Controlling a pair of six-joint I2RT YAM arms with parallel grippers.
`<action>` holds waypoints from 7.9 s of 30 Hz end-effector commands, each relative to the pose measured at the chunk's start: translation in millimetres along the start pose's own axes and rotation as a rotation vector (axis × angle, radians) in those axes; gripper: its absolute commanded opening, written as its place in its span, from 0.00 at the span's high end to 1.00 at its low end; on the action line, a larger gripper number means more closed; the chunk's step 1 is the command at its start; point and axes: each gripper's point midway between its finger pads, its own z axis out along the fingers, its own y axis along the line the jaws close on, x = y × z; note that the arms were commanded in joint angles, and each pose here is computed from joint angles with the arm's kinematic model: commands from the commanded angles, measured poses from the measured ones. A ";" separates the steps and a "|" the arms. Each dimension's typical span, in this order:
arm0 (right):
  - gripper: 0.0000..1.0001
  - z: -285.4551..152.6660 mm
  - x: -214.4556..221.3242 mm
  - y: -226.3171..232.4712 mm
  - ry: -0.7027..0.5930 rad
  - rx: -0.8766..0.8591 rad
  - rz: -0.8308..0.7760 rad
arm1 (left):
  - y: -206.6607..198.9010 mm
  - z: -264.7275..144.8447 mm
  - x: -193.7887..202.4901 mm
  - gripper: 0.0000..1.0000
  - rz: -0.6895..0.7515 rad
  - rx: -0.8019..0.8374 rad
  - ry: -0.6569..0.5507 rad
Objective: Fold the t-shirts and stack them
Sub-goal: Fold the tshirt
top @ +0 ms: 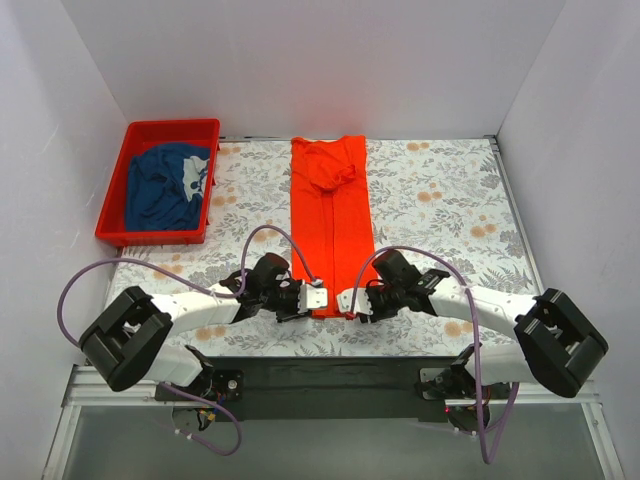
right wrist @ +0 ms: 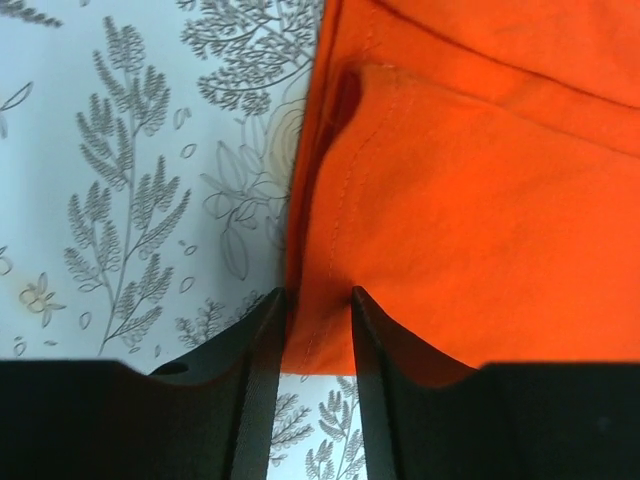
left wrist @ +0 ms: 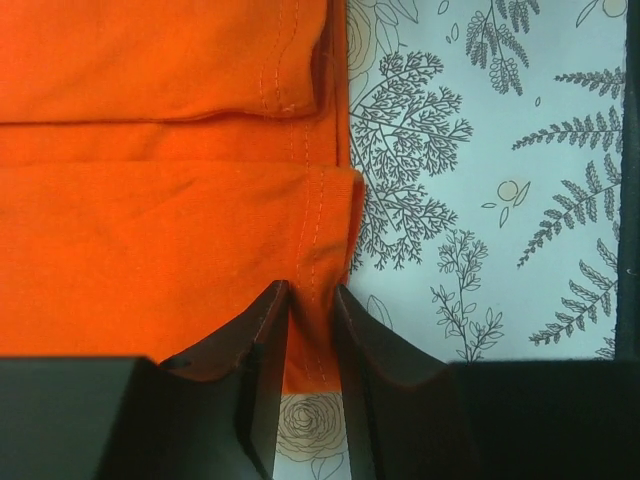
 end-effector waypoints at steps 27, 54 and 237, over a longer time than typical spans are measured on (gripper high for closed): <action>0.99 -59.4 -63.3 -63.8 -0.094 0.172 0.049 | 38.1 -51.3 -74.2 1.00 -0.006 -0.128 -0.130; 0.99 -32.4 20.9 -283.6 -0.044 0.350 0.072 | 295.0 -13.8 -38.8 1.00 0.028 -0.369 -0.138; 0.84 78.4 -42.1 -137.1 -0.411 -0.555 0.977 | 109.2 -0.5 -88.1 1.00 0.318 -0.146 -0.228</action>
